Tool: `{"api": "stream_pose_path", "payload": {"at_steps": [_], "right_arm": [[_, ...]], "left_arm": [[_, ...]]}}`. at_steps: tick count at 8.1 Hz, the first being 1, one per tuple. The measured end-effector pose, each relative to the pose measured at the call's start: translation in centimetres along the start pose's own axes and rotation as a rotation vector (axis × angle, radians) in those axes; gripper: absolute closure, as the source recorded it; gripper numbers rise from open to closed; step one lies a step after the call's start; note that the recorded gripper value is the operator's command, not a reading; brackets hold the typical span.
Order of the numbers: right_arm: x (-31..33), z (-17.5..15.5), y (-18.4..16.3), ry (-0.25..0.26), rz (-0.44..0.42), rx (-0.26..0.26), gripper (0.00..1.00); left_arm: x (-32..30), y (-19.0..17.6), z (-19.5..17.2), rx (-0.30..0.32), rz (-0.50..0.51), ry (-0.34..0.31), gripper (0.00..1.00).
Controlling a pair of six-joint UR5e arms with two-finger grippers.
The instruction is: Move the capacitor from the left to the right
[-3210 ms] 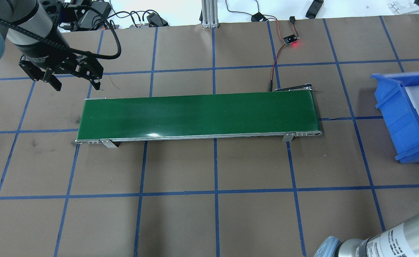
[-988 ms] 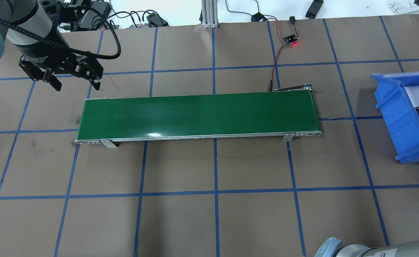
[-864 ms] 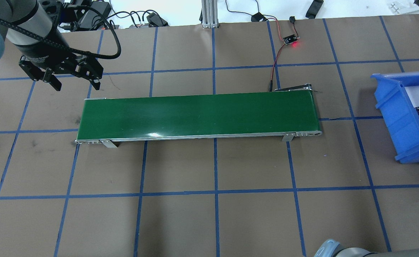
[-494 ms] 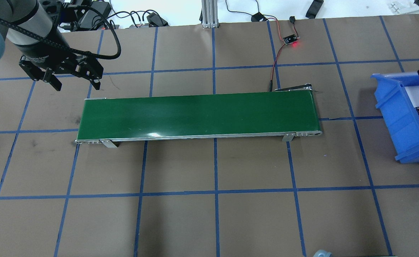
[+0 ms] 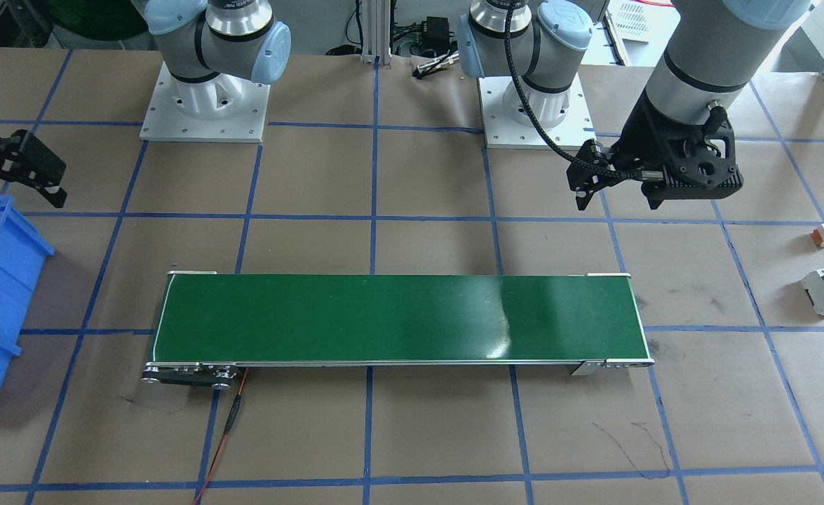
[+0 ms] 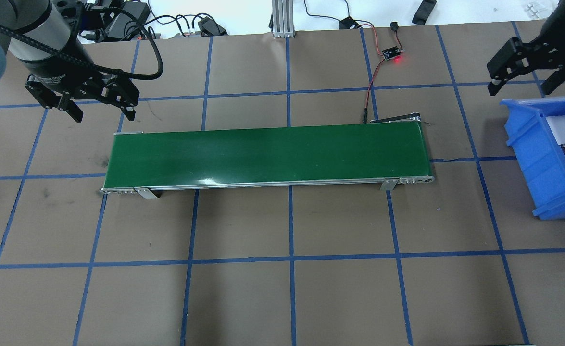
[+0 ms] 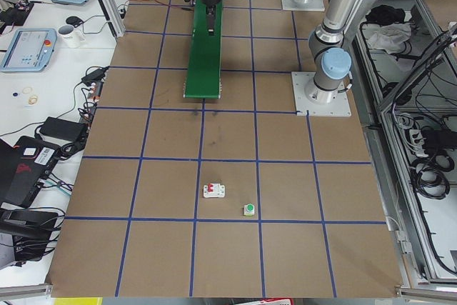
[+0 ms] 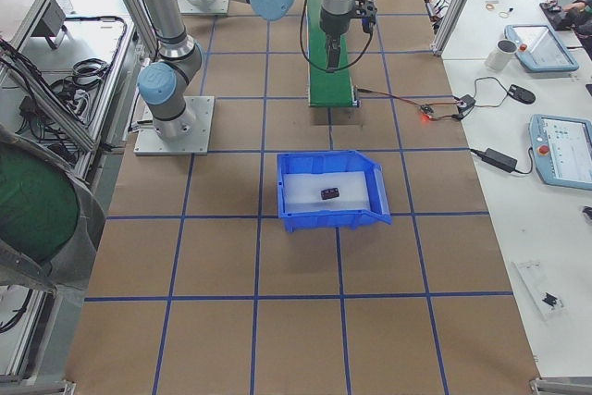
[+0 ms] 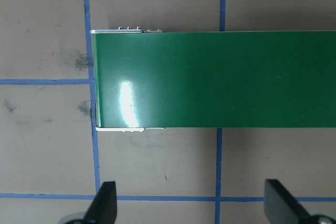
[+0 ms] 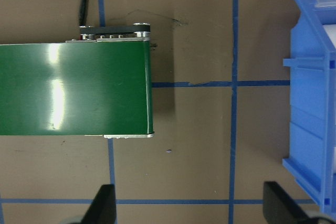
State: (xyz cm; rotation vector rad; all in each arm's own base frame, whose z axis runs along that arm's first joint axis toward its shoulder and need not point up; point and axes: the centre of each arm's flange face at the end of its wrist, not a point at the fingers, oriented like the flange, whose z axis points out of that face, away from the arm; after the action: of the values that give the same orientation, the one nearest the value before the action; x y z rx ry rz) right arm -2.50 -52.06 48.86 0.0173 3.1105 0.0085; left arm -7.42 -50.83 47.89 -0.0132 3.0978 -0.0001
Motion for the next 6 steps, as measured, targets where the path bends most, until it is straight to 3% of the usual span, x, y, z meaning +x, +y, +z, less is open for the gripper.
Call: {"api": "stream_pose_path", "payload": {"at_steps": [6], "right_arm": [[-12.1, 0.8, 1.0, 0.000, -0.011, -0.015, 0.00]], "left_arm": [[0.0, 0.0, -0.1, 0.001, 0.000, 0.000, 0.00]]}}
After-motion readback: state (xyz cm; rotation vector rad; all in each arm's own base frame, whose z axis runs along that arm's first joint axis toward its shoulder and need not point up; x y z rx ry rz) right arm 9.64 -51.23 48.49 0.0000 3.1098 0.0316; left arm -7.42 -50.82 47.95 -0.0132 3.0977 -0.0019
